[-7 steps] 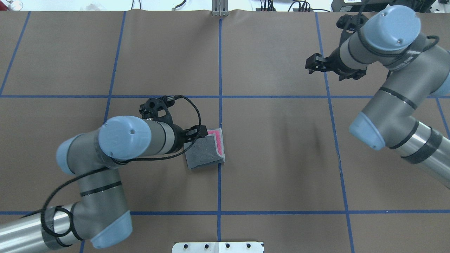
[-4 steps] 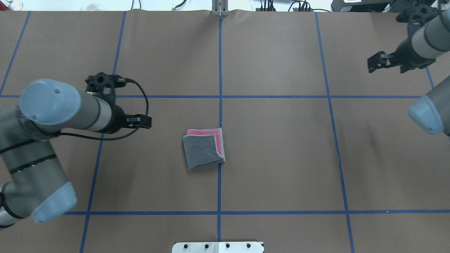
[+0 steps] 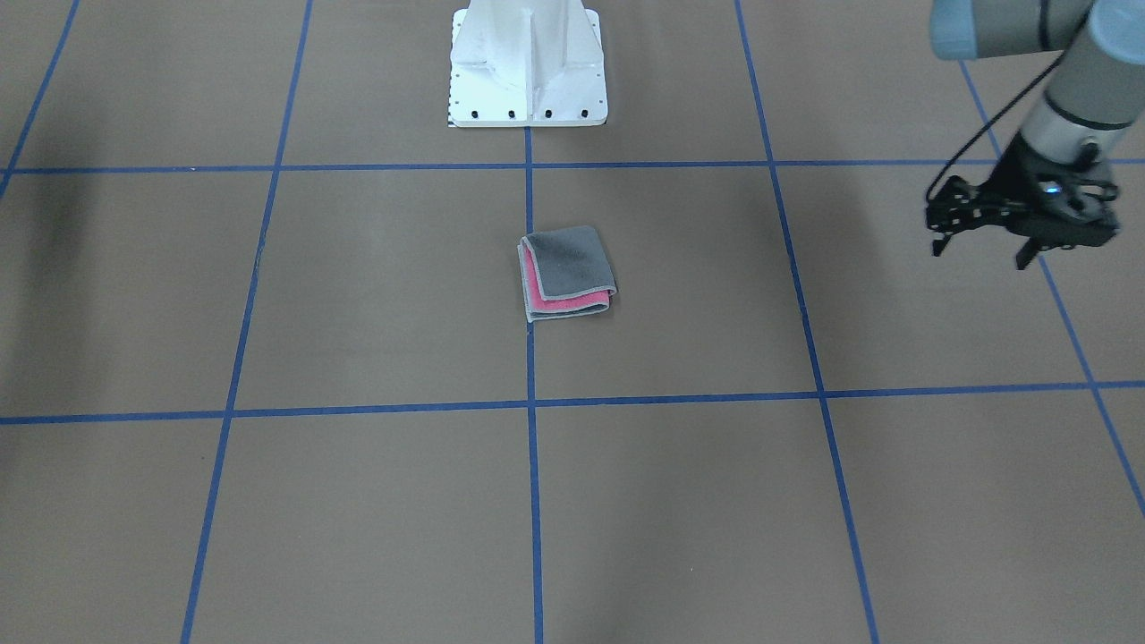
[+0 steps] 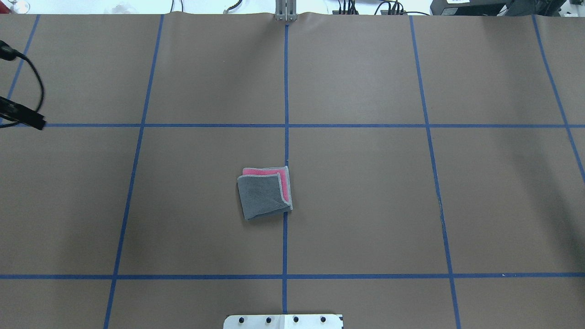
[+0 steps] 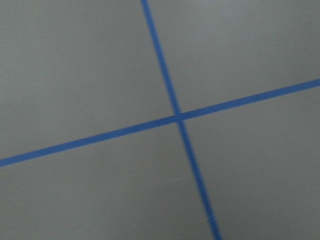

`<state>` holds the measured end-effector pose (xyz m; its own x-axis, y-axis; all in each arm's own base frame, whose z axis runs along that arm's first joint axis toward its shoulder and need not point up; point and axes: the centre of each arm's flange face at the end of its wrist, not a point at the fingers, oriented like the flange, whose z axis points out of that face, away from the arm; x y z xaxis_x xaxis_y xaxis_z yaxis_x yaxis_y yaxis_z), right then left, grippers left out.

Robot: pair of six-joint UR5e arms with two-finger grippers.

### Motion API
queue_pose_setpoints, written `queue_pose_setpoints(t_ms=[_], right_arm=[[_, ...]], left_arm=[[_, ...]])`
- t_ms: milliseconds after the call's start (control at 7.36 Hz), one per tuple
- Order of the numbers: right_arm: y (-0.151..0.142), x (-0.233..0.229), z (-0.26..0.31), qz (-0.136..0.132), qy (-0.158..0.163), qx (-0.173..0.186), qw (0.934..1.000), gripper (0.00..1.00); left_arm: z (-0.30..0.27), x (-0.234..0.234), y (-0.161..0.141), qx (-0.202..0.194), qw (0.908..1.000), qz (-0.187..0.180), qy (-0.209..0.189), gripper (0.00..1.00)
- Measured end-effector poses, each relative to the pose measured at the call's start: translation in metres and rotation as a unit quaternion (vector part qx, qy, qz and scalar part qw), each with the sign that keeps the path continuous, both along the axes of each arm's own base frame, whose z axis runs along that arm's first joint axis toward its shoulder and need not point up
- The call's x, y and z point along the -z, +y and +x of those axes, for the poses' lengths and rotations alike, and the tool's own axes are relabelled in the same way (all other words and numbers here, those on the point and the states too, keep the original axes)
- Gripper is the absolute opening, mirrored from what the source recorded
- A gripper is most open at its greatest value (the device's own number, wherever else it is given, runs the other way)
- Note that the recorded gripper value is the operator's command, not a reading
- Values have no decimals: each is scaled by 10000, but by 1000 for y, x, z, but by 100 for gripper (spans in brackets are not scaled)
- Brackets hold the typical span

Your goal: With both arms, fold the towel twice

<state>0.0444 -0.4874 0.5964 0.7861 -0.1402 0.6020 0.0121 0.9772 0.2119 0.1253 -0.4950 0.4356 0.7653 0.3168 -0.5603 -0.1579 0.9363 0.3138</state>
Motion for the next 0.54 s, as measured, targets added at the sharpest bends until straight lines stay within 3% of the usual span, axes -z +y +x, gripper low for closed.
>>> queue_pose_setpoints(t_ms=[272,543], right_arm=[[26,-60,54,-52,-102,143,9998,100],[42,-84,69,-146,-119,138,9997,100]], left_arm=[[-121,-47,-8,-306,9987,-152,-369,100],[-199,-120,-4,-598,9975,-374,-101,100]])
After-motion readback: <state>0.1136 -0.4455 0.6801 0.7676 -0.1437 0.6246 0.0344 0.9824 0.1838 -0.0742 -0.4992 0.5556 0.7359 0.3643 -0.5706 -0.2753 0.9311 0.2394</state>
